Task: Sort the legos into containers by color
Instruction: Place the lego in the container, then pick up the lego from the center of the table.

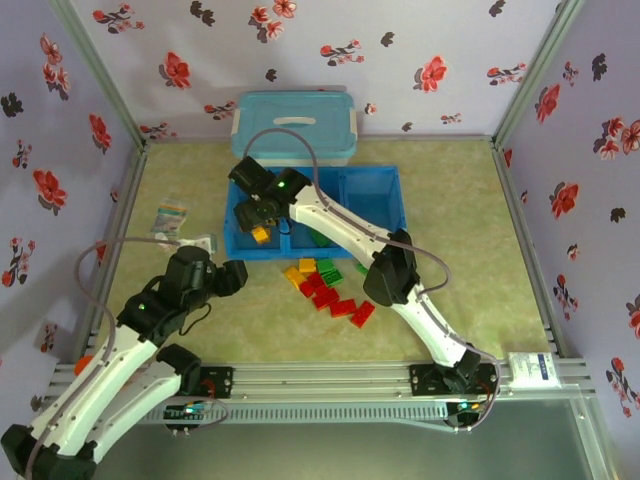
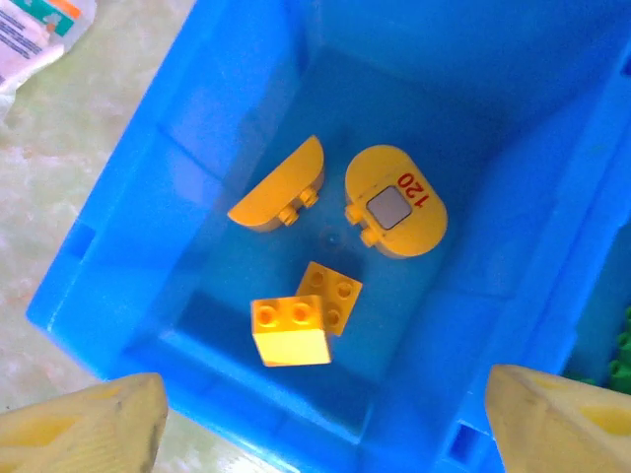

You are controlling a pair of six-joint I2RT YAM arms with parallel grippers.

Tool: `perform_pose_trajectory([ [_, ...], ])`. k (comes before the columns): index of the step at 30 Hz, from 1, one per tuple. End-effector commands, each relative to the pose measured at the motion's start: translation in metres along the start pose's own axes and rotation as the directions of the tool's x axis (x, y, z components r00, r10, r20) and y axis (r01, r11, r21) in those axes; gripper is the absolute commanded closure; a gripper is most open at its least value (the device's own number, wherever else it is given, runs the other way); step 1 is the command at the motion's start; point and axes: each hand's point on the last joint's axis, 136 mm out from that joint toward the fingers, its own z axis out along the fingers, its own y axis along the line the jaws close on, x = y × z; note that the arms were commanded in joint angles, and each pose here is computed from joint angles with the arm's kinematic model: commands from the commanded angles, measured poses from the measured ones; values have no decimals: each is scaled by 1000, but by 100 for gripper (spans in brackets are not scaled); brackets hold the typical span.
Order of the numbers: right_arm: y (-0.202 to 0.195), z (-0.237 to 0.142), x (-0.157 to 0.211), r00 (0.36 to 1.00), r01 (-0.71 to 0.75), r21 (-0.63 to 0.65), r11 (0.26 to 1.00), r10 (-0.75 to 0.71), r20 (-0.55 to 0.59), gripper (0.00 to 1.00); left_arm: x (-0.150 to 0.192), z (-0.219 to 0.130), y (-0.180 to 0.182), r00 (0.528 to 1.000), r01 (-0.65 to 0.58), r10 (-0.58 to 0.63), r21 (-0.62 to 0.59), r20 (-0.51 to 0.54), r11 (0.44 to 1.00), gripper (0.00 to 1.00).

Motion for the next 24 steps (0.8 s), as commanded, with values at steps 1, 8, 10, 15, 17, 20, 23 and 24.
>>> perform_pose_trajectory([
  [1,-13,-43,-14,999,-5,33,999,3,54,13,6,8,-9,999,-27,27,3,-22,1000,36],
  [8,-44,-88,4,993,-33,104,994,21,113,6,26,35,-48,983,-142,148,61,-108,988,31],
  [10,-61,-105,12,989,-52,149,987,30,147,2,34,43,-63,973,-179,189,85,-135,980,30],
  [15,-94,-128,45,980,-113,184,976,80,180,1,57,64,-100,934,-274,300,151,-194,950,29],
  [17,-106,-136,58,975,-147,184,972,111,191,1,70,73,-113,912,-302,339,181,-230,936,30],
  [20,-124,-138,85,970,-190,195,962,153,187,1,92,88,-131,870,-332,391,228,-302,915,31],
  [23,-138,-139,111,963,-233,196,953,198,181,1,105,99,-141,846,-356,420,239,-328,904,31],
  [24,-142,-139,119,960,-249,194,949,215,179,1,107,103,-144,843,-359,424,241,-329,901,31],
])
